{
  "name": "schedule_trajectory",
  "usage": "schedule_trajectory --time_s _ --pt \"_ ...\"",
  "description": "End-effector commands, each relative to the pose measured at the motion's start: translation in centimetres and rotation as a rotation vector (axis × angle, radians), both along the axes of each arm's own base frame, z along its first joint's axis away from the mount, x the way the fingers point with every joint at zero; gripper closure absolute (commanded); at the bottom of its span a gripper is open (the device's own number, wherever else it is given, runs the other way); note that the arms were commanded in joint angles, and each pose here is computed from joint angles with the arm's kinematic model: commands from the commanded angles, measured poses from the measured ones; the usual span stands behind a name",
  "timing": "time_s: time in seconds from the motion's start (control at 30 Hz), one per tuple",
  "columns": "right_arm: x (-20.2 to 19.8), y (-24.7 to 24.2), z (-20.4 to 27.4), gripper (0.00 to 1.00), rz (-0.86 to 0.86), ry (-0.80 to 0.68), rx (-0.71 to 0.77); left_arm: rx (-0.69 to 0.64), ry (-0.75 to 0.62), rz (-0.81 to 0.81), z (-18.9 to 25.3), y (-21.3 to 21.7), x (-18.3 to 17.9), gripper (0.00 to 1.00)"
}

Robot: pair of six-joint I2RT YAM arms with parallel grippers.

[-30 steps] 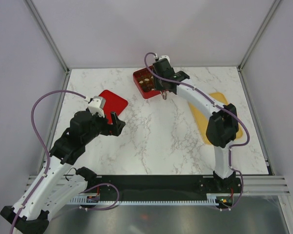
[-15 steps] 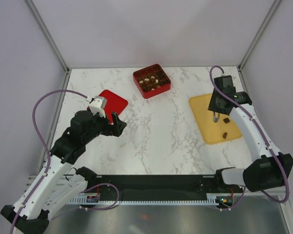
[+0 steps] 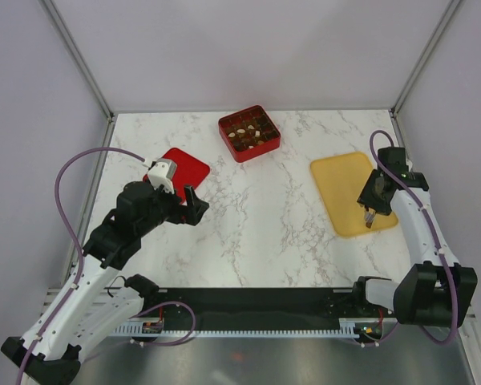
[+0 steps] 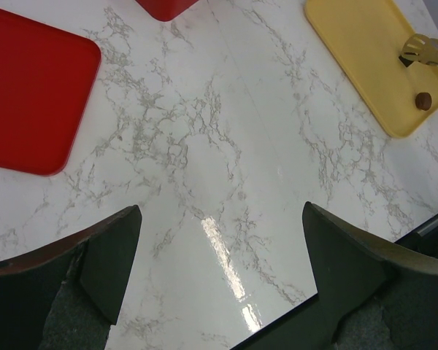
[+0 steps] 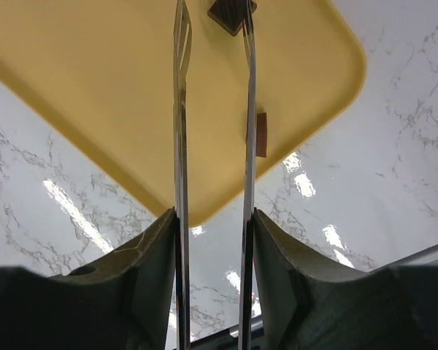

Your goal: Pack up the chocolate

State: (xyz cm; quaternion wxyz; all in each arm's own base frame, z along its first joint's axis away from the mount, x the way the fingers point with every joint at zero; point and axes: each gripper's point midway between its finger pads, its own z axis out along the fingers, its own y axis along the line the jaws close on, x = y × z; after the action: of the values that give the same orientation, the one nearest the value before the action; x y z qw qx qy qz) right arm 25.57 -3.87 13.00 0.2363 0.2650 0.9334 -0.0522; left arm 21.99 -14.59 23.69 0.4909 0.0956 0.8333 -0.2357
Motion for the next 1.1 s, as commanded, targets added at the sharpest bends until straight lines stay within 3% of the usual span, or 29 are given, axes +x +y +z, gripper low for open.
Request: schedule_trajectory --time_s 0.0,0.63,1.07 --pt "1.2 0.0 0.1 0.49 -0.023 -0.068 0.029 0.009 -0.033 -0.024 0.7 -0.1 0.0 0.0" --pt "1.4 -1.2 -1.4 0.48 -0.073 -0.06 0.017 0.015 -0.026 -0.023 0.4 -0.1 0.2 0.0" --pt "2.0 -0.9 -1.4 0.56 -0.05 -0.071 0.031 0.015 -0.029 -0.021 0.5 -0.1 0.2 0.0"
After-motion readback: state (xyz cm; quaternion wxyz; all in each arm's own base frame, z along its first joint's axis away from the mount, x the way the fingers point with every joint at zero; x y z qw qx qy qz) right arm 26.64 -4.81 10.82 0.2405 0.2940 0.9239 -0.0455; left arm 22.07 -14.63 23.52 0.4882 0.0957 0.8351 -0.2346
